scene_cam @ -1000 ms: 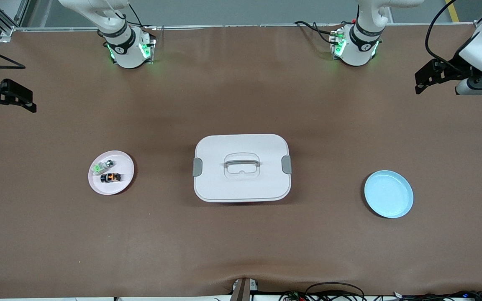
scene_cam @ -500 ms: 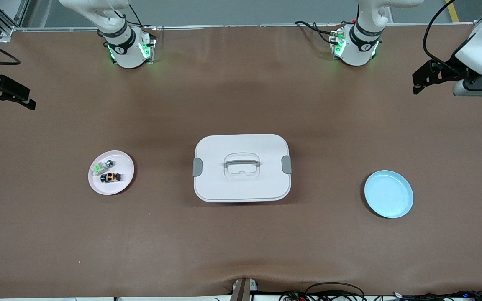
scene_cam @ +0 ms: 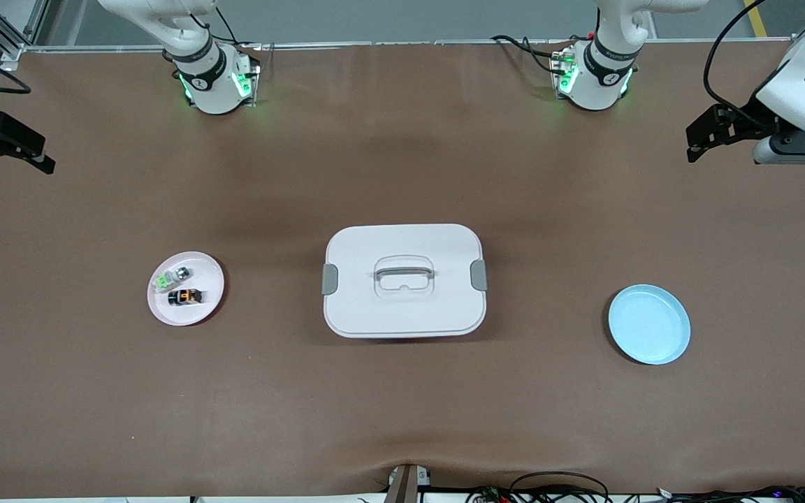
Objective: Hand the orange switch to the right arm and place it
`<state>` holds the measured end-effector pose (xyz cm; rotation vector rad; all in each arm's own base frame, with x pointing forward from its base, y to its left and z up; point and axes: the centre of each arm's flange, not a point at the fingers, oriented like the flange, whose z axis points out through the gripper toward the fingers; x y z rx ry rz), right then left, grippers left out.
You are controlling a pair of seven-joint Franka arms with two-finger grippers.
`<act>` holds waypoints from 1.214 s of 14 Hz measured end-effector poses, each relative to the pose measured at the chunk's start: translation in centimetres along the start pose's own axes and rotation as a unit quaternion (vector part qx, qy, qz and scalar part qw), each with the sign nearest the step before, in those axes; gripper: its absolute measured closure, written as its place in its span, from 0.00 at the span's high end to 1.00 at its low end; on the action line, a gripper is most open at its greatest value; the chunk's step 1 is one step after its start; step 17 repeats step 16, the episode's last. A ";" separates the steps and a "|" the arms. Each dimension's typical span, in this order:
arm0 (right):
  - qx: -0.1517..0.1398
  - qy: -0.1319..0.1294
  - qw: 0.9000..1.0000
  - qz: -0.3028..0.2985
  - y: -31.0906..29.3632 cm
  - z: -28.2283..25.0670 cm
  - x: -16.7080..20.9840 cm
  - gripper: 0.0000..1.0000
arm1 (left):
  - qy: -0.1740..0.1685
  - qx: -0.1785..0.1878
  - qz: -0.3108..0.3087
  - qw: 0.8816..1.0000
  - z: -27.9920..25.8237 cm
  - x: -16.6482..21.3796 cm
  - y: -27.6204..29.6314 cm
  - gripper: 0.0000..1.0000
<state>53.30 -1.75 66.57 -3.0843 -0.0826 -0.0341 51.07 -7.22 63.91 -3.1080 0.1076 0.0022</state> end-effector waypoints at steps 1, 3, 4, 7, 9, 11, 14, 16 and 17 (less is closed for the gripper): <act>0.000 0.000 1.000 0.000 0.1 -0.1 -0.1 1.00 | 0.000 0.000 0.001 1.000 0.0 0.0 0.0 1.00; -0.001 0.005 1.000 0.003 0.2 0.0 -0.5 1.00 | 0.001 0.000 0.002 1.000 0.0 0.0 0.1 1.00; 0.000 0.008 1.000 0.009 0.3 0.2 -0.9 1.00 | 0.001 0.000 0.002 1.000 0.0 0.0 0.1 1.00; 0.000 0.010 1.000 0.026 -0.1 0.1 -2.3 1.00 | 0.002 0.000 0.003 1.000 0.0 0.1 0.2 1.00; 0.000 0.013 0.999 0.036 -0.5 -0.3 -2.9 1.00 | 0.006 0.000 0.003 1.000 -0.1 0.2 0.2 1.00; 0.000 0.014 0.999 0.051 -0.7 -0.4 -3.1 1.00 | 0.007 0.000 0.003 1.000 -0.2 0.4 0.2 1.00; 0.000 0.013 0.998 0.058 -0.7 -0.3 -3.1 1.00 | 0.009 -0.001 0.002 1.000 -0.2 0.8 0.2 1.00; -0.002 0.013 0.998 0.059 -0.7 -0.3 -3.1 1.00 | 0.010 -0.001 0.002 1.000 -0.2 1.0 0.2 1.00; -0.002 0.013 0.998 0.059 -0.7 -0.3 -3.1 1.00 | 0.010 -0.001 0.002 1.000 -0.2 1.0 0.2 1.00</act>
